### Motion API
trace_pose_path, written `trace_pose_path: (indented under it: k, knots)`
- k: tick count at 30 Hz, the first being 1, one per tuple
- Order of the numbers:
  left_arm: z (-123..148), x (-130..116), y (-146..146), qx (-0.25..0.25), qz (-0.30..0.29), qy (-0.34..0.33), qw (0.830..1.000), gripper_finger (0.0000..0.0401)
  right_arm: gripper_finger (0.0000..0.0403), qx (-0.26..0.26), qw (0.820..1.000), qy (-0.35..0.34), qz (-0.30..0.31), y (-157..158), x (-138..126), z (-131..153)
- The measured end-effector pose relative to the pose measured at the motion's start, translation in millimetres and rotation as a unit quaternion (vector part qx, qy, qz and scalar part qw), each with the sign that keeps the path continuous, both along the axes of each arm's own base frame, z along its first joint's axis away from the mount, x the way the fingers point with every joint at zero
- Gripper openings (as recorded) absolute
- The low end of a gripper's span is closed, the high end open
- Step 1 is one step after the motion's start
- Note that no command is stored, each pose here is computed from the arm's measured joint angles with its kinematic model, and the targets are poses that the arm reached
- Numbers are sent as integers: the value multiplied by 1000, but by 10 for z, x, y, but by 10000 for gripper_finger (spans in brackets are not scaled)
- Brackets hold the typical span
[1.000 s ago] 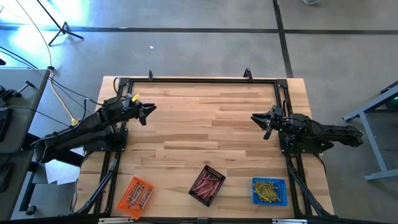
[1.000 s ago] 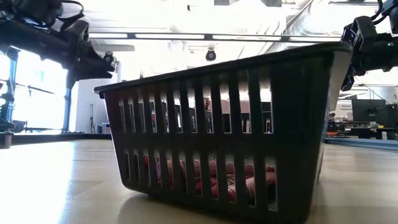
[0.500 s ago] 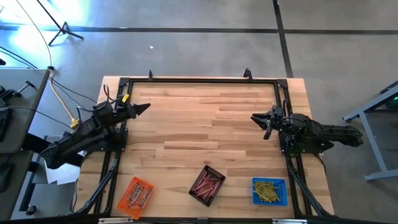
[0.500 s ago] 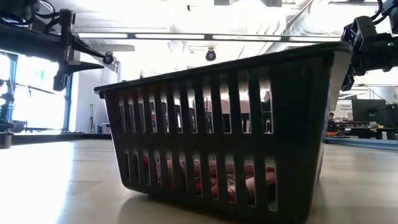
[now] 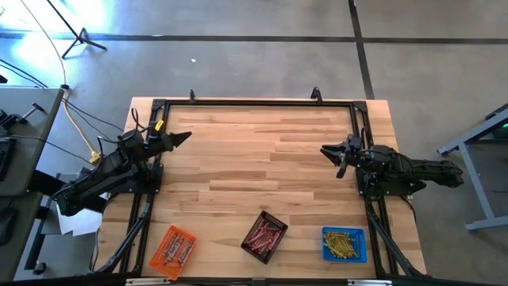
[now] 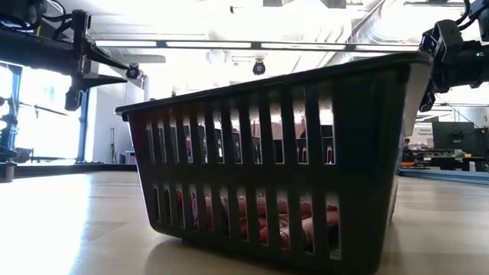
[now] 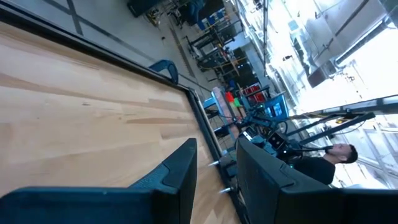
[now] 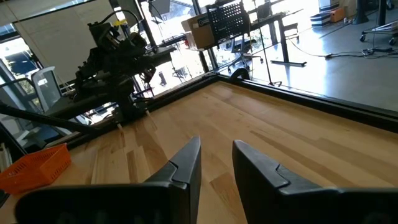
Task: Sort crayons
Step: Return to Home Position
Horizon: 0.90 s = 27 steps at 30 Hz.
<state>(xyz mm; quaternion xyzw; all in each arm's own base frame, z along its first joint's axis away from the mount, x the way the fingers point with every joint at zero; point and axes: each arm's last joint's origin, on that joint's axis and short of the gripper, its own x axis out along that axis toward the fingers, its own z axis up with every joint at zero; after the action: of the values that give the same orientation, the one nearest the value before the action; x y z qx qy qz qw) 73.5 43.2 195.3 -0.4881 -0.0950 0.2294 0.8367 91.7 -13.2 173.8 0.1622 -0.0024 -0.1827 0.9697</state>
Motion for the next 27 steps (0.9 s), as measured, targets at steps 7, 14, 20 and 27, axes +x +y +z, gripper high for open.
trace_pose_path:
  k: [7, 14, 20, 27]
  knots:
    - [-227, 88, 55, 18, 1, -30, 999, 101, 76, 0, 1000, 0, 0, 0, 0, 0]
    - [-248, 95, 70, 47, 16, -30, 998, 101, 76, 0, 1000, 0, 0, 0, 0, 0]
    - [-249, 95, 70, 69, 16, -16, 997, 101, 76, 0, 1000, 0, 0, 0, 0, 1]
    - [-250, 95, 69, 71, 15, -15, 997, 101, 76, 0, 1000, 0, 0, 0, 0, 0]
